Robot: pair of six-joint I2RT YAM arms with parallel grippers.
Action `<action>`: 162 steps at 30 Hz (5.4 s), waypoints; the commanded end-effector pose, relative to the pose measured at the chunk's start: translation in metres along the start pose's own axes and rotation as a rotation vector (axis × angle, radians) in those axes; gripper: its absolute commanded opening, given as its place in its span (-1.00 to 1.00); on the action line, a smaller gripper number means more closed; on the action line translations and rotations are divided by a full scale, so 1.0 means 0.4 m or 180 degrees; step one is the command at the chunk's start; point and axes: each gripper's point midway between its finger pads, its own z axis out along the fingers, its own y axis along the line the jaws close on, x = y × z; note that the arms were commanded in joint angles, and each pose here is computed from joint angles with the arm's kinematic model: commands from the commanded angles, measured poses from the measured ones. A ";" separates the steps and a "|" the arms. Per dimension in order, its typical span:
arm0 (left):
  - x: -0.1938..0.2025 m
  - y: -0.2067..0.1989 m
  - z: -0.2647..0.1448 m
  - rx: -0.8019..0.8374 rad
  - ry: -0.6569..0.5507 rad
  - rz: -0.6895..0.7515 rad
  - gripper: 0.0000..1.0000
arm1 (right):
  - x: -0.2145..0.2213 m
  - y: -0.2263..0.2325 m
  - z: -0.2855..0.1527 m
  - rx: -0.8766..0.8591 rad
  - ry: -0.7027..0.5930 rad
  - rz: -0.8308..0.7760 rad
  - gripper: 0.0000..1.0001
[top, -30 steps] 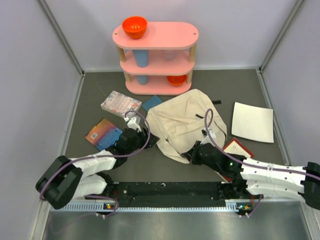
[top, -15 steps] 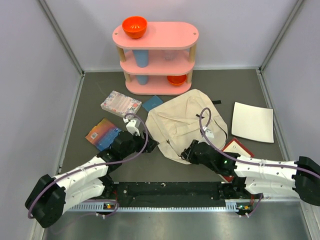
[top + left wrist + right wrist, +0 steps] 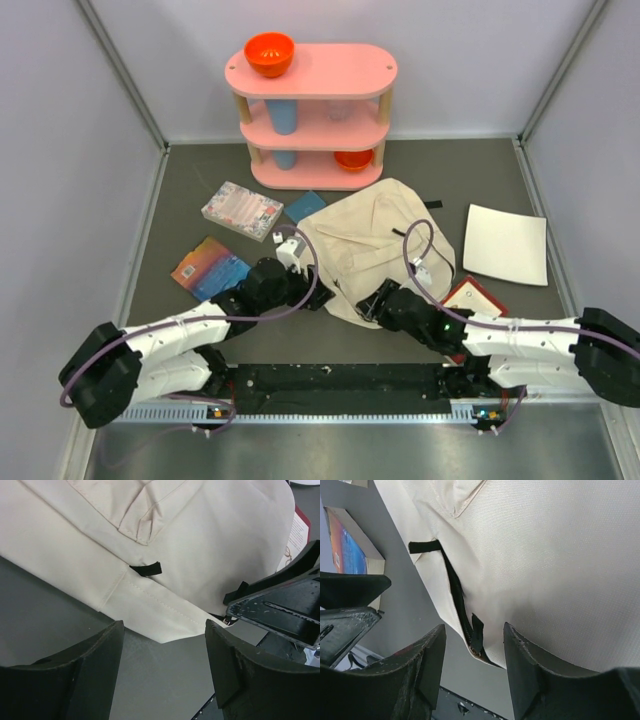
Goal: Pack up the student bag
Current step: Unzip the student bag at the center of the board.
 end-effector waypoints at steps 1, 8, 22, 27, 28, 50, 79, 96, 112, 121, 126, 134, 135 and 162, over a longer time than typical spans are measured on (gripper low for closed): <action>-0.050 -0.066 0.012 0.0222 -0.0138 0.0085 0.41 | -0.017 0.051 0.018 -0.0253 -0.0125 0.0128 -0.02; -0.017 -0.064 0.033 0.0166 0.0005 0.0073 0.40 | -0.026 0.067 0.034 -0.0246 -0.0175 0.0029 -0.55; -0.040 -0.085 0.054 0.0212 -0.0068 0.0376 0.50 | -0.038 0.046 0.028 -0.0232 -0.0256 -0.0094 -1.00; -0.041 -0.072 0.074 0.0076 0.0110 0.0635 0.51 | -0.052 0.036 0.014 -0.0188 -0.0305 -0.0167 -1.00; -0.032 -0.068 0.082 0.0028 0.0228 0.0634 0.51 | -0.053 0.034 0.011 -0.0183 -0.0310 -0.0177 -1.00; 0.080 -0.087 0.146 -0.0105 0.1002 -0.0439 0.46 | -0.044 0.027 0.016 -0.0212 -0.0317 -0.0303 -1.00; 0.082 0.001 0.168 -0.0639 0.0749 -0.0568 -1.00 | -0.054 0.054 -0.044 -0.0541 -0.0316 -0.0495 -1.00; -0.047 0.094 0.056 -0.1180 0.0160 -0.0370 -1.00 | -0.136 -0.003 -0.090 -0.0365 -0.0731 -0.0297 -1.00; -0.103 0.122 -0.067 -0.0813 -0.0105 -0.0181 -0.01 | -0.158 0.049 -0.082 -0.0533 -0.0648 -0.0416 -1.00; -0.190 -0.088 -0.108 0.0424 -0.0358 0.0508 0.54 | -0.137 0.051 -0.068 -0.0581 -0.0547 -0.0437 -1.00; -0.125 -0.176 -0.049 0.0796 0.0075 0.1172 0.97 | -0.139 0.058 -0.071 -0.0598 -0.0543 -0.0467 -1.00; -0.055 -0.236 0.048 0.0883 0.0299 0.1594 0.98 | -0.142 0.058 -0.077 -0.0586 -0.0547 -0.0455 -1.00; -0.050 -0.232 0.057 0.0863 0.0305 0.1643 0.98 | -0.143 0.058 -0.079 -0.0591 -0.0548 -0.0449 -1.00; 0.078 -0.158 0.107 0.0647 0.0628 0.1461 -1.00 | -0.188 -0.026 -0.094 -0.0274 -0.0834 -0.0287 -1.00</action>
